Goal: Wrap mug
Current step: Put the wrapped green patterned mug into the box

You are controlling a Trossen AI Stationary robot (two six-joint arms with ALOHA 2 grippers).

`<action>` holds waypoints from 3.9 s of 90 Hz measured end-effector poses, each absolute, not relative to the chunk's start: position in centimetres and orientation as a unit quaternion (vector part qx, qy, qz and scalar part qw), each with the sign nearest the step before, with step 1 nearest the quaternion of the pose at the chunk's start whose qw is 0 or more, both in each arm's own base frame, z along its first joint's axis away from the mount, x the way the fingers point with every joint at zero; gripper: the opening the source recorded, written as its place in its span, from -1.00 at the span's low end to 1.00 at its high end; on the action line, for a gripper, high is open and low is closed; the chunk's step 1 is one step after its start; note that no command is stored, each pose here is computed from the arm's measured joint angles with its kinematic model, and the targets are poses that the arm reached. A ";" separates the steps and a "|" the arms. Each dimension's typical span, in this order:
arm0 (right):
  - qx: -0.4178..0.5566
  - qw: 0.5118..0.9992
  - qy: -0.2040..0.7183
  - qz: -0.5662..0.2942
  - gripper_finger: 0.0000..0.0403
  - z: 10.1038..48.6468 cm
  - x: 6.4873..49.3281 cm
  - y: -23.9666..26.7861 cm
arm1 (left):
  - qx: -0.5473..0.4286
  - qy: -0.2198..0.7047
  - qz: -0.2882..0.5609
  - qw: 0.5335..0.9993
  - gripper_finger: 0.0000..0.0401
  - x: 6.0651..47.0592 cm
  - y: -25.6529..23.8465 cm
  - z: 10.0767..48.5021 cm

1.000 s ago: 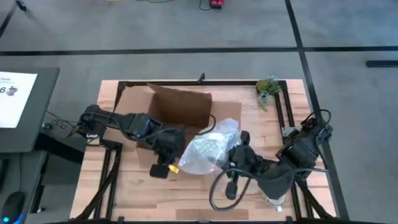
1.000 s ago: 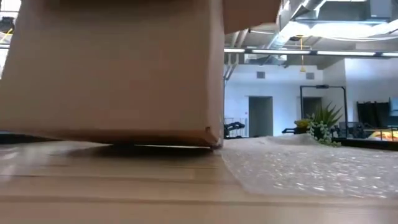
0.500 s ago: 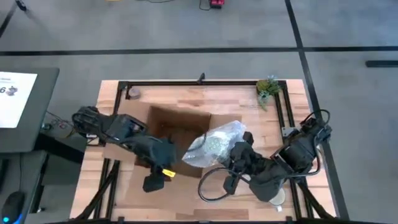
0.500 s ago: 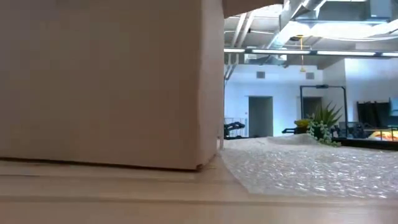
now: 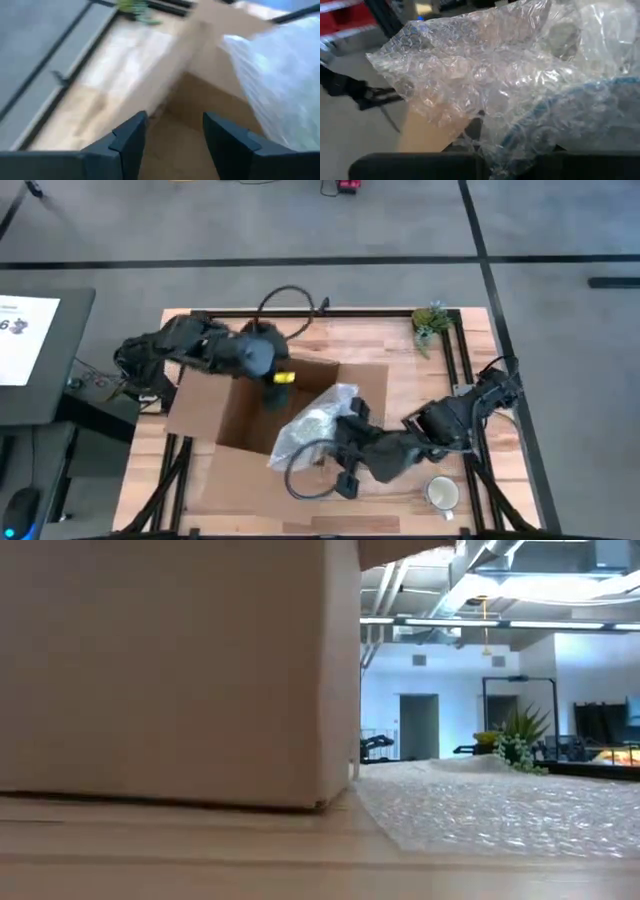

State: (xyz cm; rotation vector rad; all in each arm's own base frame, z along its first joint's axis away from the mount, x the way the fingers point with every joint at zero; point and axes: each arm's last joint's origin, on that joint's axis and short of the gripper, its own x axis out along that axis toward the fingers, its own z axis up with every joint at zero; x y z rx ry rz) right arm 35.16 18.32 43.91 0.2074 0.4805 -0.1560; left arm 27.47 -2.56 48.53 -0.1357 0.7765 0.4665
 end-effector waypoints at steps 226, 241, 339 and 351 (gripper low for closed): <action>0.194 0.892 0.401 -0.083 -0.91 36.7 42.1 13.8 | -0.332 0.400 0.038 0.853 -0.13 16.8 -5.4 50.8; 0.195 0.857 0.466 -0.099 -0.91 33.2 43.7 12.5 | -0.333 0.485 -0.031 0.808 -0.13 16.8 -8.6 49.0; -0.041 0.877 0.479 -0.001 -0.91 31.8 45.0 9.8 | -0.175 0.422 0.168 0.874 -0.13 17.0 -16.2 38.2; -0.118 0.863 0.490 0.040 -0.91 29.7 45.4 9.6 | -0.169 0.414 0.160 0.880 -0.13 17.2 -16.3 38.3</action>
